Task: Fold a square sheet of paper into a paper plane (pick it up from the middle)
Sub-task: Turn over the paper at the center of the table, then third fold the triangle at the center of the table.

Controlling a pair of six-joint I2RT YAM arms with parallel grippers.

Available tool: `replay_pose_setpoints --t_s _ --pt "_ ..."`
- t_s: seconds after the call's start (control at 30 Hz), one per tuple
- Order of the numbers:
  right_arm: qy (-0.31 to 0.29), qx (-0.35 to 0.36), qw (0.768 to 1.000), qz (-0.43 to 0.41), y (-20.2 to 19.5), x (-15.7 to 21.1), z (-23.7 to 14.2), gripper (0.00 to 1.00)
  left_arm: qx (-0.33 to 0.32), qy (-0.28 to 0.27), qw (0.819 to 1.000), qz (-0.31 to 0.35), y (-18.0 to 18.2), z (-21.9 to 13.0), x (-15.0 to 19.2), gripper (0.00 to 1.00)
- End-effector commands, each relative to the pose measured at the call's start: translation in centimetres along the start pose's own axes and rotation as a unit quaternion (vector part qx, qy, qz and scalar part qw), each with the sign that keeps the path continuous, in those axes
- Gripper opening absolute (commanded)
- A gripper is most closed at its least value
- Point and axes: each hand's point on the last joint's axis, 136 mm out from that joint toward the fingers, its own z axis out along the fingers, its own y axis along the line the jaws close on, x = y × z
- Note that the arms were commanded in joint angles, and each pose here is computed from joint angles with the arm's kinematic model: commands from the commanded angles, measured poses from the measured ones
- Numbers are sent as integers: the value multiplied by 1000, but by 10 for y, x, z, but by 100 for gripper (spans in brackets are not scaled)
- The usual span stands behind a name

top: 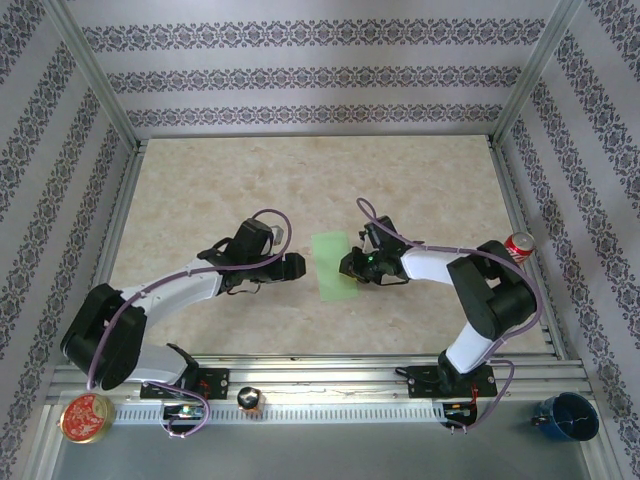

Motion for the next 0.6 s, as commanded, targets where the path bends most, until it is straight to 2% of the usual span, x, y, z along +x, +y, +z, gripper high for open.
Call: replay_pose_setpoints --t_s 0.0,0.3,0.57 --pt "9 1 1000 19 -10 8 7 20 24 -10 999 -20 -12 0 -15 75" --pt "6 -11 999 50 -14 19 15 19 24 3 999 -39 -10 13 -16 69" --pt "-17 -56 998 32 19 9 -4 19 22 18 998 -56 -8 26 -16 64"
